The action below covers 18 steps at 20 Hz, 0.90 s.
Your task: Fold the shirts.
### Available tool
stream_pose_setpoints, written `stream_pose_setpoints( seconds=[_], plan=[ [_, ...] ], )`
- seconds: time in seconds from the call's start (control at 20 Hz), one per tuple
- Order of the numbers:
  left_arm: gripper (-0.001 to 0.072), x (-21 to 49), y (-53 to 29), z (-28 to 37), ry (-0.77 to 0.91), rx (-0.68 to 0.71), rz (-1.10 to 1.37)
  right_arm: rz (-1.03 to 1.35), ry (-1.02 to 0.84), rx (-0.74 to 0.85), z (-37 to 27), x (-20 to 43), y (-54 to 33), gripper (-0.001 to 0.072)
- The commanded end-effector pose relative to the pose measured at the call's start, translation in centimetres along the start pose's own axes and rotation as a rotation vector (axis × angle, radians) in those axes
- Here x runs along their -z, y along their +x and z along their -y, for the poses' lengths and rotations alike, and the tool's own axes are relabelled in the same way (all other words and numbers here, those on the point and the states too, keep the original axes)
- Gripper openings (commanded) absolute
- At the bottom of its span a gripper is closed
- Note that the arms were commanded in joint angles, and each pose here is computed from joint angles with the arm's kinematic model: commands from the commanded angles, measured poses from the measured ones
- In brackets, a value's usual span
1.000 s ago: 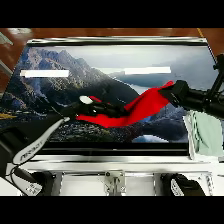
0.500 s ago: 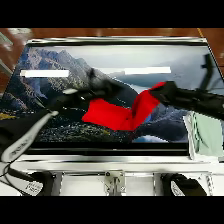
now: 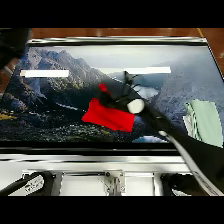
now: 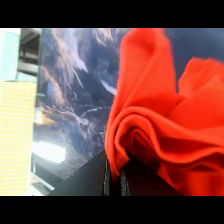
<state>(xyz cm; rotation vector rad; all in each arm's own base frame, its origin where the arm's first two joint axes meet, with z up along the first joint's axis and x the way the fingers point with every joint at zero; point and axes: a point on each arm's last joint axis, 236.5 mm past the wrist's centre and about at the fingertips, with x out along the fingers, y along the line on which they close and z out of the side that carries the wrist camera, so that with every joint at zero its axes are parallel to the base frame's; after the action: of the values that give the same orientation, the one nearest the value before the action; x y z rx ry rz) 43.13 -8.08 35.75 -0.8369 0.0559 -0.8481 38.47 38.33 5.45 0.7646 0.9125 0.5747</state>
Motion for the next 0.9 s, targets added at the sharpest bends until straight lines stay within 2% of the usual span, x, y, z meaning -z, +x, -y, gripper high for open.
stream_pose_setpoints(
  seconds=[0.0,0.05,0.1,0.25,0.4,0.5,0.55,0.6,0.65,0.7,0.75,0.85],
  plan=[
    [0.0051,-1.1,-4.5,1.3,0.107,-0.110,-0.047,-0.024,0.020,0.024,0.9,3.7,6.7,0.0308],
    [0.0051,-0.6,-4.9,1.2,0.111,-0.124,-0.076,-0.029,0.039,0.028,1.2,3.8,7.4,0.0537],
    [0.0051,0.0,-5.1,1.2,0.116,-0.128,-0.102,-0.026,0.049,0.031,1.5,3.6,7.6,0.0590],
    [0.0051,1.1,-5.0,1.1,0.122,-0.127,-0.148,-0.060,0.048,0.036,2.1,1.7,6.0,0.0590],
    [0.0052,1.1,-5.1,0.9,0.122,-0.131,-0.149,-0.191,-0.130,0.133,5.3,-0.8,0.4,0.0589],
    [0.0052,1.2,-5.1,0.8,0.124,-0.136,-0.154,-0.367,-0.226,0.344,11.6,-1.3,-6.2,0.0589],
    [0.0051,1.4,-5.2,0.5,0.130,-0.148,-0.164,-0.476,-0.218,0.513,15.9,-1.2,-10.8,0.0589],
    [0.0051,1.8,-5.3,0.0,0.139,-0.166,-0.181,-0.562,-0.167,0.669,19.5,-0.8,-15.1,0.0589],
    [0.0052,2.3,-5.5,-0.7,0.152,-0.194,-0.206,-0.621,-0.084,0.753,22.0,-0.2,-18.0,0.0590],
    [0.0051,2.9,-5.8,-1.5,0.167,-0.227,-0.237,-0.641,-0.017,0.727,22.8,0.7,-18.4,0.0611],
    [0.0051,3.3,-6.1,-2.2,0.172,-0.259,-0.261,-0.620,0.046,0.642,22.8,1.4,-17.2,0.0669],
    [0.0051,4.0,-6.6,-3.3,0.151,-0.307,-0.292,-0.533,0.130,0.492,22.5,2.1,-13.8,0.0669]
  ],
)
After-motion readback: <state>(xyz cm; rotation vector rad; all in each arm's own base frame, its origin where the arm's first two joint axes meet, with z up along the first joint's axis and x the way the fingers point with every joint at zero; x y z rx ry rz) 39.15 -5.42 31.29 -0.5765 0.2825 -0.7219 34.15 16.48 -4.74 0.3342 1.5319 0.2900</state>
